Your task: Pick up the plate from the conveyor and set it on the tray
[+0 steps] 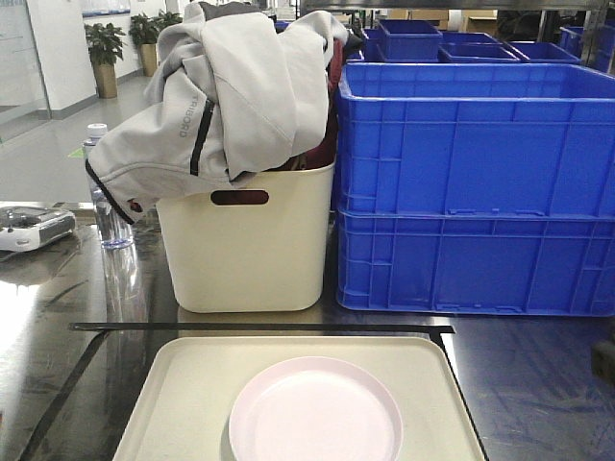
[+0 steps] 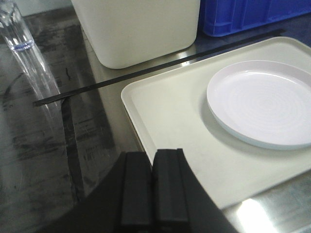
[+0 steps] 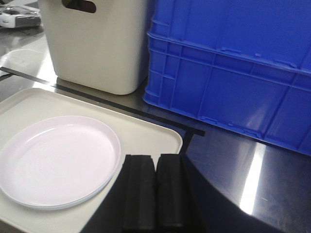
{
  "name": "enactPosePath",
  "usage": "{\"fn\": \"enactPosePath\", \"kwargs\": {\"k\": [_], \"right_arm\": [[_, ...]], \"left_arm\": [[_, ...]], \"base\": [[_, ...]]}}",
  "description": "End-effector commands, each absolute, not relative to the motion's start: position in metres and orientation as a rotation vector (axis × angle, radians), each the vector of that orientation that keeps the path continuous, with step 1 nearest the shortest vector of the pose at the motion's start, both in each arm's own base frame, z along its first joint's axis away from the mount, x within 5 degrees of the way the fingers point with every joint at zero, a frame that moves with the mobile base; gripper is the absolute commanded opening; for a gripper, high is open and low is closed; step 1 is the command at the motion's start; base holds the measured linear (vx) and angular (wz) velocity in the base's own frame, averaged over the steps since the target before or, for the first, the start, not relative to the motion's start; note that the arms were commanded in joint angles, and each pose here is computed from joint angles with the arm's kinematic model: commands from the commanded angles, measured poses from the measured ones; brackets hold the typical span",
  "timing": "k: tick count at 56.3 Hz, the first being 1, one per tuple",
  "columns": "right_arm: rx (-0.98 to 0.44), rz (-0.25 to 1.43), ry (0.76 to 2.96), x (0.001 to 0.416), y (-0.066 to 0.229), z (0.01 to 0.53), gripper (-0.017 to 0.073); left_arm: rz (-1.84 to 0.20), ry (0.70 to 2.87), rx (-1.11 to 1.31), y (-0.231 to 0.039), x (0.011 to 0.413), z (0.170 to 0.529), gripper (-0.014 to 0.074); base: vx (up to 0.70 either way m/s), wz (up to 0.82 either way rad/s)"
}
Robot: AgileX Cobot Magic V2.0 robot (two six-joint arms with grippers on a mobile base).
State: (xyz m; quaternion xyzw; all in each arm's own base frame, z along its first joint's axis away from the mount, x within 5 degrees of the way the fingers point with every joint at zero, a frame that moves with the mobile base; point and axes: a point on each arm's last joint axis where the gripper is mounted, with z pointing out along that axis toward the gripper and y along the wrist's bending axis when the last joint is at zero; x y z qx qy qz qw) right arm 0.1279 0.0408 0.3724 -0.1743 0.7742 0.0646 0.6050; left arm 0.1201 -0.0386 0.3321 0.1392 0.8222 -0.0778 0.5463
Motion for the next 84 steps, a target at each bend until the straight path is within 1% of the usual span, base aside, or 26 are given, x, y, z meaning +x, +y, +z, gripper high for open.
{"fn": "enactPosePath", "kwargs": {"k": [1, 12, 38, 45, 52, 62, 68, 84], "right_arm": [[-0.339, 0.138, 1.625, 0.125, 0.037, 0.378, -0.0009], [-0.327, 0.145, 1.624, 0.123, 0.036, 0.369, -0.0009], [-0.327, 0.145, 1.625, 0.123, 0.036, 0.369, -0.0009], [-0.327, 0.145, 1.625, 0.123, 0.036, 0.369, -0.0009], [-0.328, 0.143, 1.625, 0.123, 0.036, 0.369, -0.0009], [-0.328, 0.143, 1.625, 0.123, 0.036, 0.369, -0.0009], [-0.329, 0.142, 1.625, 0.123, 0.036, 0.369, -0.0009], [-0.331, 0.143, 1.631, 0.123, 0.036, 0.368, -0.0009]], "left_arm": [[-0.21, 1.804, 0.303, -0.036, 0.11, 0.336, 0.0], [-0.214, 1.807, 0.297, -0.031, 0.096, 0.326, 0.0], [-0.213, 1.821, 0.299, -0.031, 0.096, 0.325, 0.0001], [-0.185, 1.739, 0.29, -0.028, 0.092, 0.322, 0.0001], [-0.173, 1.609, 0.165, -0.017, 0.076, 0.296, 0.0004], [-0.099, 1.573, 0.084, -0.007, 0.062, 0.231, 0.0004], [-0.088, 1.479, 0.066, -0.006, 0.058, 0.201, 0.0004], [-0.087, 1.488, 0.067, -0.006, 0.056, 0.201, 0.0004]], "base": [[0.0, 0.0], [0.0, 0.0], [0.0, 0.0], [0.0, 0.0], [0.0, 0.0], [0.0, 0.0], [0.0, 0.0], [0.0, 0.0]]}}
